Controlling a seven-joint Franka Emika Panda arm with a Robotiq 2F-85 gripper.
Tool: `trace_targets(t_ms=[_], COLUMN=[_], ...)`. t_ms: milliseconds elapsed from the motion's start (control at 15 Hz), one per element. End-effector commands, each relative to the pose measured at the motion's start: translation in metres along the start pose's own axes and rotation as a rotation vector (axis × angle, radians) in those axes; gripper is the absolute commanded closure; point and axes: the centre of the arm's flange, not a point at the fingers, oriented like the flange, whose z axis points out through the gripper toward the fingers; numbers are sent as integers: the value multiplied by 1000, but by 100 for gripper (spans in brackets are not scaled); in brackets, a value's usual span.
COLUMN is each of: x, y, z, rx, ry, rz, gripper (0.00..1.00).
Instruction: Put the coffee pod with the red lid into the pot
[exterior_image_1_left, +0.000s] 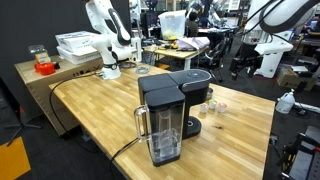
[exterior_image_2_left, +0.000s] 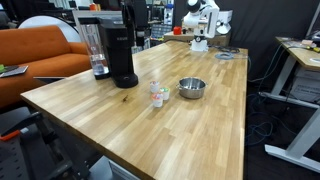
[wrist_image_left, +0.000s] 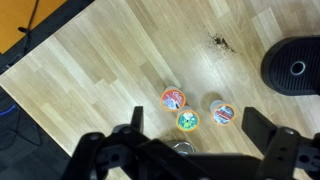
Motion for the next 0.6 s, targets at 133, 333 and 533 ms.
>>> trace_targets(t_ms=[133, 333, 533], x=[33, 42, 52], y=[2, 1, -1], z=[17, 40, 62], rx=[-18, -12, -20], ry=[16, -32, -63], rz=[50, 61, 66], gripper=[0, 0, 0])
